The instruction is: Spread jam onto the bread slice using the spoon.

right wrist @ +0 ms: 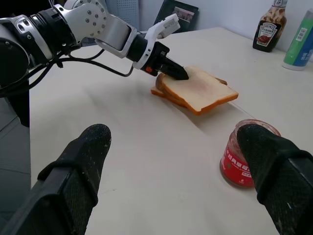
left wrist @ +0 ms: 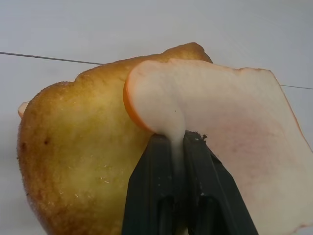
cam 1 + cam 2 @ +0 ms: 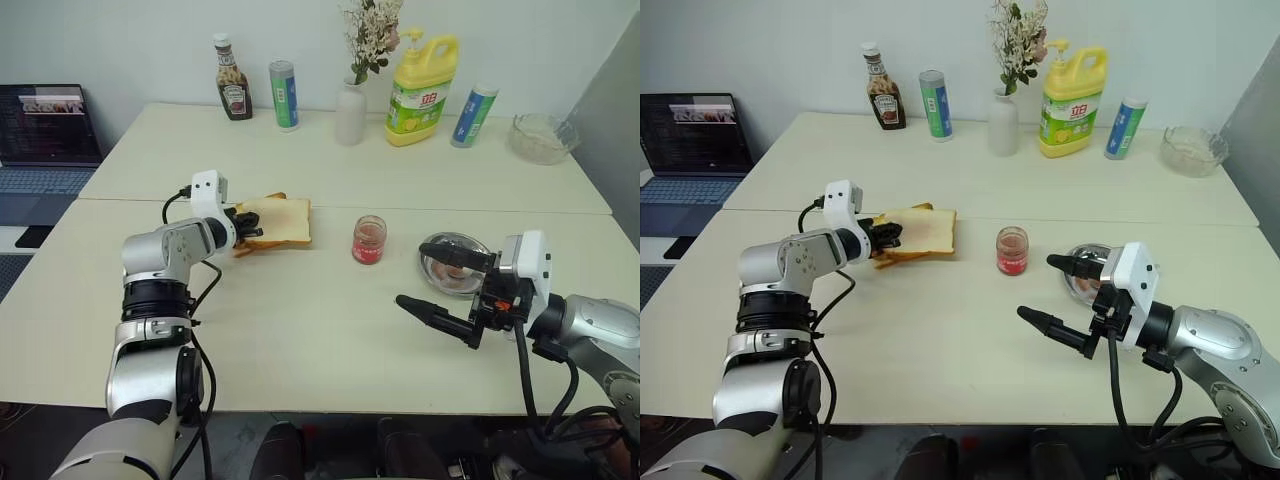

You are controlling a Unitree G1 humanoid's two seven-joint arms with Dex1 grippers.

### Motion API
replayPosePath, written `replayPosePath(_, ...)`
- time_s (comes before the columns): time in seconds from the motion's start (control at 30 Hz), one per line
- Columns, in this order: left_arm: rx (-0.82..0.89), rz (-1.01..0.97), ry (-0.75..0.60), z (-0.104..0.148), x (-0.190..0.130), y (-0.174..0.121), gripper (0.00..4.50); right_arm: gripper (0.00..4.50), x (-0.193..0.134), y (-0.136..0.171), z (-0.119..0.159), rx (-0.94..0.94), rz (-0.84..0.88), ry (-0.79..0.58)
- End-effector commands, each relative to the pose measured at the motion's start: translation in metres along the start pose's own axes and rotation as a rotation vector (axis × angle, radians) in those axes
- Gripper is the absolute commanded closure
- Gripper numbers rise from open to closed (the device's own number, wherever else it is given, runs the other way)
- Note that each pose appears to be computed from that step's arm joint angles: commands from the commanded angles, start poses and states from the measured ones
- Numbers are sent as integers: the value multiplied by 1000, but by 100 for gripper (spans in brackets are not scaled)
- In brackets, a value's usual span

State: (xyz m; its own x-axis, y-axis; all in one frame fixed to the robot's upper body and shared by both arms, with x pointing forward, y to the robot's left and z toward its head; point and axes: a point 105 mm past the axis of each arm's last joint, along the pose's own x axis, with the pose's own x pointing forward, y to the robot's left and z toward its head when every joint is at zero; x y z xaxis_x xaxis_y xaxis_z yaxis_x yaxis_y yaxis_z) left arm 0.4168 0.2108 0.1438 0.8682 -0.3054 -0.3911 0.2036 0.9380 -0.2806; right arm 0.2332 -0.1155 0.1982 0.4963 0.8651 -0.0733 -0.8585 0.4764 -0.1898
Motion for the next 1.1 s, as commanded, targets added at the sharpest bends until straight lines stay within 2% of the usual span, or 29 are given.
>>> replayPosePath(0.03,-29,-85,-34,13,-23,-3,447,0,-3,1,7,-24,10,-17)
replayPosePath(0.13,-81,-224,-26,12,-43,-16,447,0,-7,0,5,-19,6,-4)
replayPosePath(0.2,-58,-319,-4,6,-56,-28,447,0,-9,0,4,-15,7,3)
replayPosePath(0.33,-49,-503,68,-16,-86,-49,447,0,-17,1,0,16,22,35)
replayPosePath(0.5,-13,-761,144,-36,-110,-98,447,0,-32,8,-12,48,67,133)
replayPosePath(0.6,-15,-852,157,-41,-117,-117,447,0,-37,9,-15,58,73,162)
replayPosePath(0.67,-31,-847,162,-47,-114,-119,447,0,-43,9,-18,65,67,188)
replayPosePath(0.8,-3,-735,202,-78,-97,-112,447,0,-50,8,-24,58,58,231)
replayPosePath(0.97,118,-633,213,-120,-77,-108,447,0,-49,12,-26,56,61,237)
replayPosePath(1.1,135,-566,183,-127,-70,-96,447,0,-46,16,-26,66,65,225)
